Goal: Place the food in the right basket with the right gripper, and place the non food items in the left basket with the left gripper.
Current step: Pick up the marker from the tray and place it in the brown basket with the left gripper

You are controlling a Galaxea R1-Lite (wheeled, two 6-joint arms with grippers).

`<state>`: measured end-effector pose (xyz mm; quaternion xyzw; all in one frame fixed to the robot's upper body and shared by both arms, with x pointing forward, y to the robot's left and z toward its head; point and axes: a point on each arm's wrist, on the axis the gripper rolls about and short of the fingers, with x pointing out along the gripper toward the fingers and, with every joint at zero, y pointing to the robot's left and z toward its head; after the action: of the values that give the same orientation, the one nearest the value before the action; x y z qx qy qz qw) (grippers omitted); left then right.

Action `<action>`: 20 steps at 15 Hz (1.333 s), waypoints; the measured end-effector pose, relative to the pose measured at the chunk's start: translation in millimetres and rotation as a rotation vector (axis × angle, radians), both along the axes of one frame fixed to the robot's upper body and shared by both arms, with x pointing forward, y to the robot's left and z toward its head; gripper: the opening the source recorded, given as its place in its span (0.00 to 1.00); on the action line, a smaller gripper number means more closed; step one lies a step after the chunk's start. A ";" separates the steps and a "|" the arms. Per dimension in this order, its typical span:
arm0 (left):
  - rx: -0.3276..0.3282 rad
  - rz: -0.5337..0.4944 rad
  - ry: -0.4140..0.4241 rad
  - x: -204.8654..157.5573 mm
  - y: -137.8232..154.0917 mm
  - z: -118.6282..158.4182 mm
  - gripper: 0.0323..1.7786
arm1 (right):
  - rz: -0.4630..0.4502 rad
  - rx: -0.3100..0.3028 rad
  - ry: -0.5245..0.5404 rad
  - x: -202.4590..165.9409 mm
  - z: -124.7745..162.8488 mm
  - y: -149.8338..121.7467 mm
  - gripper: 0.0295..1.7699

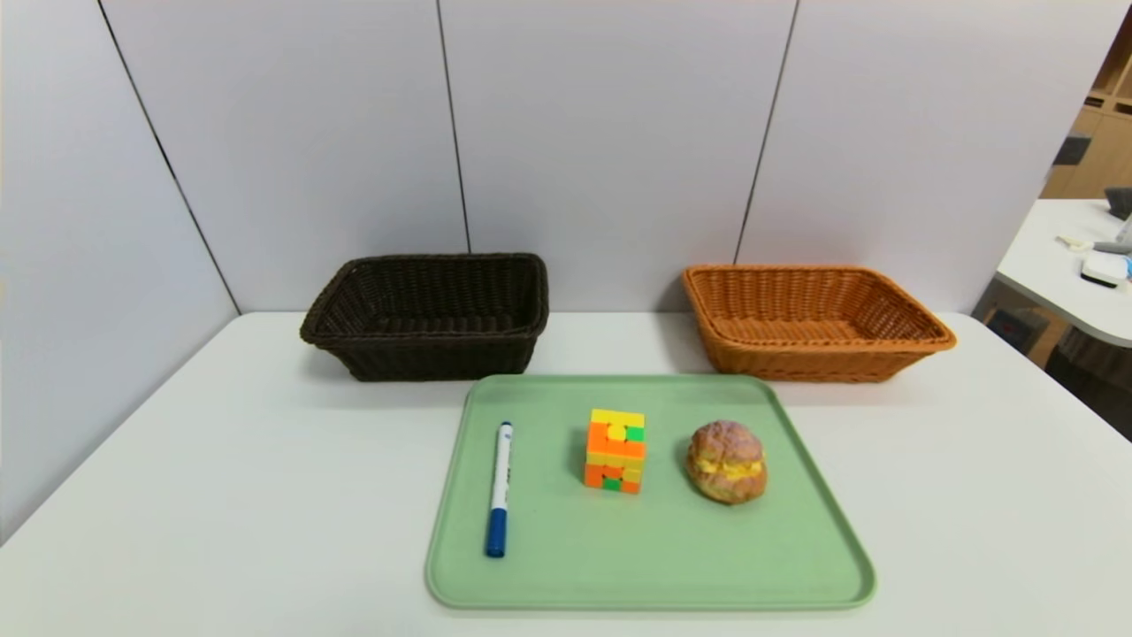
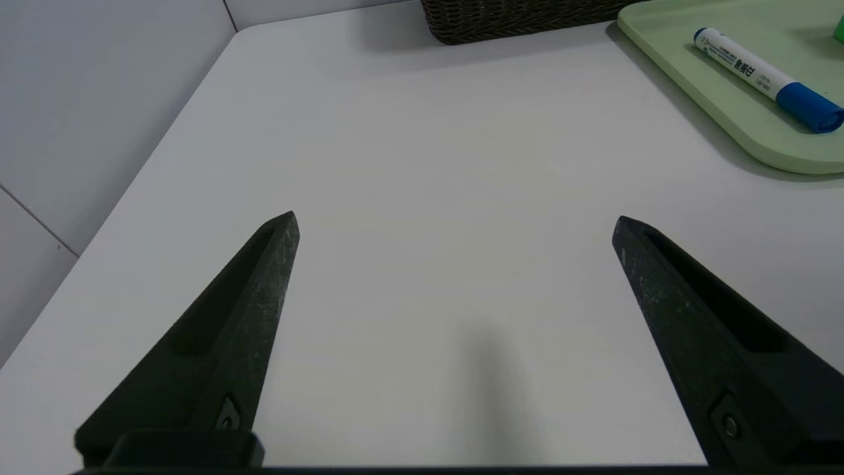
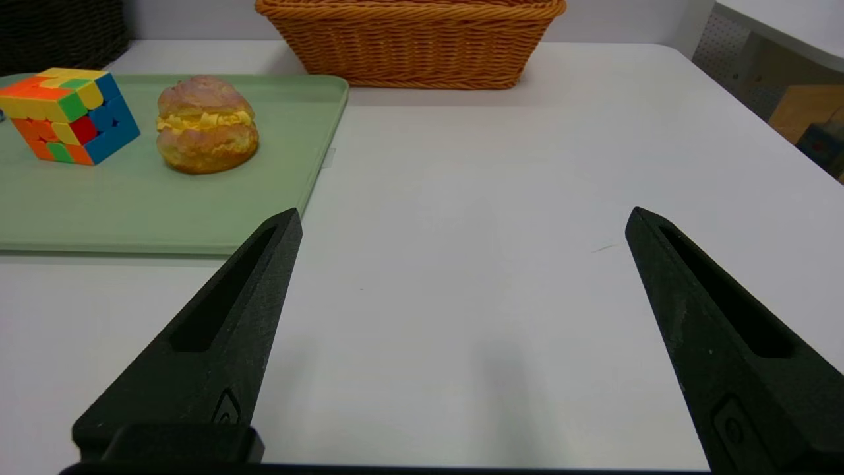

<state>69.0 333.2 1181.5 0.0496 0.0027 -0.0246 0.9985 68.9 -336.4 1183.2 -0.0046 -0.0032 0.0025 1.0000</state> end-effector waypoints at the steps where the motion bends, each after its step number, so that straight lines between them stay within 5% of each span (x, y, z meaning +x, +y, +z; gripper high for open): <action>1: 0.000 0.000 0.000 0.0 0.0 0.0 0.95 | 0.000 0.000 0.000 0.0 -0.1 0.0 0.96; 20: -0.004 -0.001 0.000 0.0 0.0 0.0 0.95 | 0.008 -0.032 0.003 0.1 -0.5 0.2 0.96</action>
<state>69.0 333.2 1181.5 0.0478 0.0027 -0.0252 0.9985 69.0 -336.2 1182.8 -0.0204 -0.0018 0.0063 0.9998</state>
